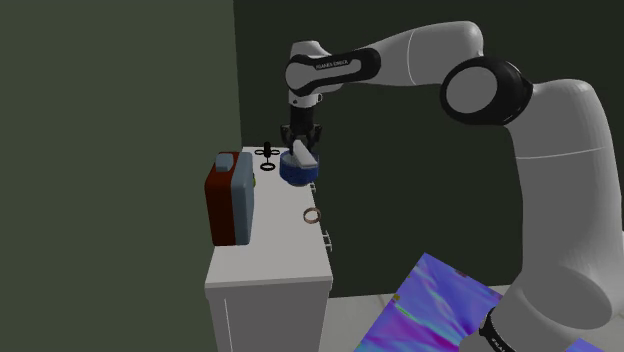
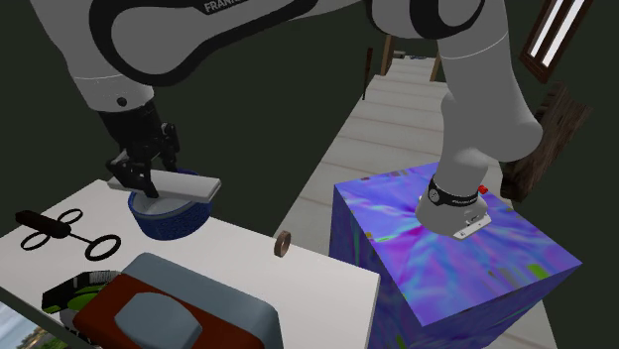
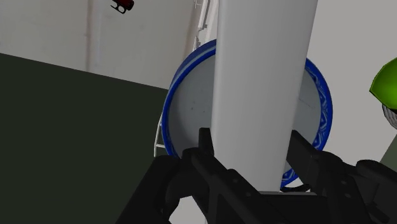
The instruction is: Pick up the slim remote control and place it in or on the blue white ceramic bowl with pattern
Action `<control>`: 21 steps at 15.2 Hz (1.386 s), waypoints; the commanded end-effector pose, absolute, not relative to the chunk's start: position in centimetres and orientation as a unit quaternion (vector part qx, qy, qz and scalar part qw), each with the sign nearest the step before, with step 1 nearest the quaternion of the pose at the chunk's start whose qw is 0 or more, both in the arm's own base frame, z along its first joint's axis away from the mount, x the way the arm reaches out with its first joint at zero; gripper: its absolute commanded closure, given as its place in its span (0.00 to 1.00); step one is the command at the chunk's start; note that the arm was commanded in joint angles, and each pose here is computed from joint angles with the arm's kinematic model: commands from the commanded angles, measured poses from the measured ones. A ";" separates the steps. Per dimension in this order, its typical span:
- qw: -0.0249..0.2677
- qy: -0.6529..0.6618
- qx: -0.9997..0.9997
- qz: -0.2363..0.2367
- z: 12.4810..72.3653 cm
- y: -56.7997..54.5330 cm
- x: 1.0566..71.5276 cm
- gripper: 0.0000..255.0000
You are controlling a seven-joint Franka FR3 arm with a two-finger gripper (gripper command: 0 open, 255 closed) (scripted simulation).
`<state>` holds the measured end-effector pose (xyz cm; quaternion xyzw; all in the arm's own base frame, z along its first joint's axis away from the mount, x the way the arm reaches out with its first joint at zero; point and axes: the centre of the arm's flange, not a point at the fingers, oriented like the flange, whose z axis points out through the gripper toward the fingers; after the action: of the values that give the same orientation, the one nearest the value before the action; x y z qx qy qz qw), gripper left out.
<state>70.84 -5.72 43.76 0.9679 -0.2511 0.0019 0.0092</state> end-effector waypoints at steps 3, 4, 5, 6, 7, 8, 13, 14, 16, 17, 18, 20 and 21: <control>0.009 -0.251 0.968 0.002 43.3 -5.7 70.9 1.00; 0.009 -0.251 0.968 0.002 43.3 -5.7 70.9 1.00; 0.009 -0.251 0.968 0.002 43.3 -5.7 70.9 1.00; 0.009 -0.251 0.968 0.002 43.3 -5.7 70.9 1.00; 0.009 -0.251 0.968 0.002 43.3 -5.7 70.9 1.00; 0.009 -0.251 0.968 0.002 43.3 -5.7 70.9 1.00; 0.009 -0.251 0.968 0.002 43.3 -5.7 70.9 0.00; 0.009 -0.251 0.968 0.002 43.3 -5.7 70.9 0.00; 0.009 -0.251 0.968 0.002 45.9 -5.7 70.9 0.00; 0.009 -0.251 0.968 0.002 47.2 -5.6 70.9 0.00; 0.009 -0.251 0.968 0.002 48.3 -5.6 70.9 0.00; 0.009 -0.251 0.968 0.002 48.3 -5.6 70.9 0.00; 0.009 -0.251 0.968 0.002 48.3 -5.6 70.9 0.00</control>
<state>70.92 -5.62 48.14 0.9679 -0.2511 0.0028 0.0089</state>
